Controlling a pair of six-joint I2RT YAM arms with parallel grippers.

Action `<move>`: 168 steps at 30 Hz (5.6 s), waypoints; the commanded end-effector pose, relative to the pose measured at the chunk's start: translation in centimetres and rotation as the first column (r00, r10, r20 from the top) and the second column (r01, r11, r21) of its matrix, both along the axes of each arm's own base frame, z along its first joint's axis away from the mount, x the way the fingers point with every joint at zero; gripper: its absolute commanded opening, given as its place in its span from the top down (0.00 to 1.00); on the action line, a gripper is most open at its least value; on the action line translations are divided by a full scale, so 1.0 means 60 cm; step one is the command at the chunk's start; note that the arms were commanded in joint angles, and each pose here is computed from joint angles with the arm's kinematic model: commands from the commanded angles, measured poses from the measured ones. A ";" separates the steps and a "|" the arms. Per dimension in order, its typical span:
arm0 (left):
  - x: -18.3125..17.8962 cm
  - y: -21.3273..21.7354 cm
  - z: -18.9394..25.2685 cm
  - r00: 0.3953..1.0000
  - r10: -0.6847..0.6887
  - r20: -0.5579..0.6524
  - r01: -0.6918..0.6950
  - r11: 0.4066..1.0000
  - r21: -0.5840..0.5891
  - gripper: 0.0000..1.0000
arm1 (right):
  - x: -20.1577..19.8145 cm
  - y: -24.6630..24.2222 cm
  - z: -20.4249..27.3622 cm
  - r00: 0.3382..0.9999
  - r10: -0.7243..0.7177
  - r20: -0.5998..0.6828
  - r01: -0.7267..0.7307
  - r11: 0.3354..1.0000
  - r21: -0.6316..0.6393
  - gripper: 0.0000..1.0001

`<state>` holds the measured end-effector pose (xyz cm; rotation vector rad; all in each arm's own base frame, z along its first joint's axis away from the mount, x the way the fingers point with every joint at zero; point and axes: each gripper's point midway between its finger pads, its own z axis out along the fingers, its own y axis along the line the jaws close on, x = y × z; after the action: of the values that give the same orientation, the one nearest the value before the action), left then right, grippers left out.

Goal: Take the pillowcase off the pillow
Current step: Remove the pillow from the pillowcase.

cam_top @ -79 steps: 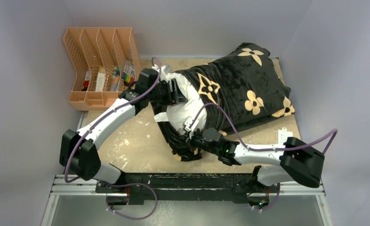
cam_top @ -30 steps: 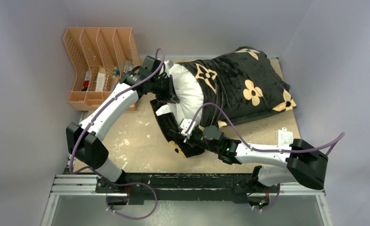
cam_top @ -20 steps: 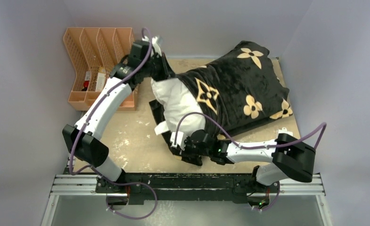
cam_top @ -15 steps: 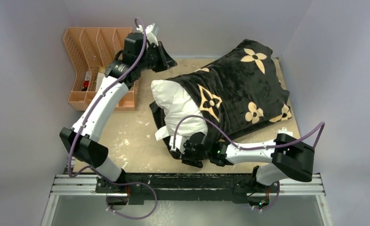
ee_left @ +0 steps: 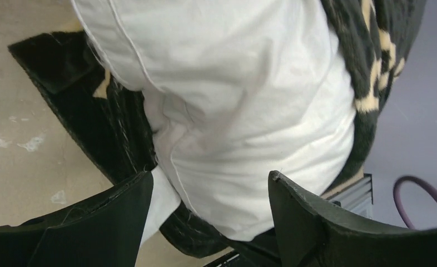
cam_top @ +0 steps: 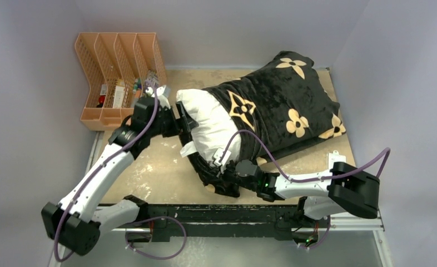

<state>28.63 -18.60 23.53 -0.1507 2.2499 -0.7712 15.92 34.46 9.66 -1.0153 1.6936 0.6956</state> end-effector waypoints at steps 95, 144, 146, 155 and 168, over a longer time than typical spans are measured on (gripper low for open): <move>-0.034 -0.061 -0.133 0.999 0.021 -0.040 -0.014 0.986 0.165 0.13 | 0.002 0.043 0.103 0.998 0.019 -0.064 0.002 0.953 0.302 1.00; 0.197 -0.086 0.255 0.966 -0.087 0.245 0.124 0.982 -0.139 1.00 | -0.090 -0.006 -0.118 0.968 0.183 -0.174 -0.229 0.927 -0.297 1.00; 0.189 -0.089 0.244 0.968 -0.097 0.230 0.134 0.979 -0.151 1.00 | -0.071 -0.004 -0.104 0.983 0.117 -0.145 -0.152 0.953 -0.264 1.00; 0.173 -0.060 0.215 0.977 -0.068 0.204 0.094 0.988 -0.121 1.00 | -0.035 0.015 -0.038 0.997 0.002 -0.080 -0.009 0.997 -0.081 0.92; 0.088 -0.031 0.011 0.997 -0.082 -0.010 0.081 0.995 -0.059 1.00 | 0.034 -0.019 0.226 0.959 -0.284 -0.025 0.281 0.926 0.252 0.38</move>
<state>32.33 -21.03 20.48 -0.1263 2.4431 -0.8824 15.94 35.29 19.53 -0.7766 1.6064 0.7656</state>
